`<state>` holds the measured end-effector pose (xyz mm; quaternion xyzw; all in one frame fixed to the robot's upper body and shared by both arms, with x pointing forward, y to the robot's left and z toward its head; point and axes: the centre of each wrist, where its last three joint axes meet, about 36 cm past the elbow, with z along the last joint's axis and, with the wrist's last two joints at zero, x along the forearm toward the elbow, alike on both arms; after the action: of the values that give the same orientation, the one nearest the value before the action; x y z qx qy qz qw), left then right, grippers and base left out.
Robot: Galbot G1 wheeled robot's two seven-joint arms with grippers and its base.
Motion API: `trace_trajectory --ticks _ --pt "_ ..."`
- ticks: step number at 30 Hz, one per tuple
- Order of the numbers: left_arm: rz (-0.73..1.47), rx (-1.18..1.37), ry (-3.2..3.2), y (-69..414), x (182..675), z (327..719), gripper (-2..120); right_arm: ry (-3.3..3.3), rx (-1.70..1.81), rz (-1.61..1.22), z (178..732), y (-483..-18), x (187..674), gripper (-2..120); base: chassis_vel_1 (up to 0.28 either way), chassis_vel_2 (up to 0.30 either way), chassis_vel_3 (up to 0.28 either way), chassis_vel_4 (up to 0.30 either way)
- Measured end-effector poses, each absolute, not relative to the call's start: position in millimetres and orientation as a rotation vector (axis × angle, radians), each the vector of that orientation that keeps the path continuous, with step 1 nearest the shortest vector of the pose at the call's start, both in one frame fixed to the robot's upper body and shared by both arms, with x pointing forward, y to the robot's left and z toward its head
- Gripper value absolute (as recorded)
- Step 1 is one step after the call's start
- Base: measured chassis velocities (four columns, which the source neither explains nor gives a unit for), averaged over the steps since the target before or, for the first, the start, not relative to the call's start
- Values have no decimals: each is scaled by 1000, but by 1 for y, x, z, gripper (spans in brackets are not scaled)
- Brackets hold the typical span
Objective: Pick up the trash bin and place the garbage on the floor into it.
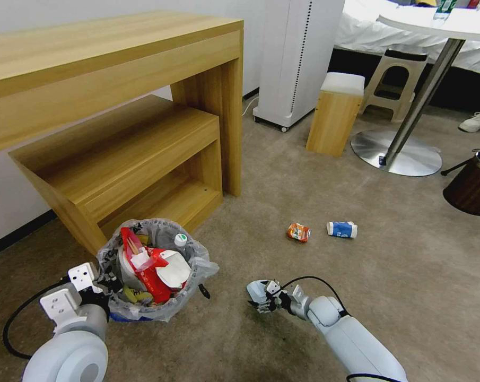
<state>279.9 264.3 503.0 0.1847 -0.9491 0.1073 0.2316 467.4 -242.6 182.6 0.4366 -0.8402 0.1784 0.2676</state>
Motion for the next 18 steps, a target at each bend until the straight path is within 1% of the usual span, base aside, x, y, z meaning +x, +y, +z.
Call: trace_trajectory --ticks 3,4,5,6,7,8,9,11,12,13,15,16,18 --pt "296 507 -2608 264 280 503 0 -2258 1183 488 182 -244 467 57 0 0 0 0" --pt "296 507 -2608 264 280 503 0 -2258 1183 488 182 -244 467 57 0 0 0 0" --pt "297 507 -2608 264 280 503 0 -2258 1182 491 182 -245 467 52 0 0 0 0" --pt "297 508 -2608 264 280 503 0 -2257 1182 492 182 -246 467 50 0 0 0 0" --pt "297 508 -2606 264 280 502 0 -2258 1179 496 183 -248 468 41 0 0 0 0" --pt "297 508 -2606 264 280 502 0 -2258 1179 496 183 -248 468 41 0 0 0 0" --pt "297 509 -2605 264 279 502 0 -2260 1177 499 184 -249 469 39 0 0 0 0" --pt "295 512 -2604 265 279 502 0 -2266 1169 506 186 -254 470 28 0 0 0 0" --pt "295 512 -2604 265 279 502 0 -2266 1169 506 186 -254 470 28 0 0 0 0" --pt "295 512 -2605 265 279 502 0 -2276 1164 511 187 -257 471 22 0 0 0 0" --pt "295 514 -2604 265 278 502 0 -2294 1161 514 189 -260 471 14 0 0 0 0" --pt "295 514 -2604 265 278 502 0 -2294 1161 514 189 -260 471 14 0 0 0 0" --pt "292 517 -2604 264 278 502 0 -2324 1145 517 191 -264 471 6 0 0 0 0"
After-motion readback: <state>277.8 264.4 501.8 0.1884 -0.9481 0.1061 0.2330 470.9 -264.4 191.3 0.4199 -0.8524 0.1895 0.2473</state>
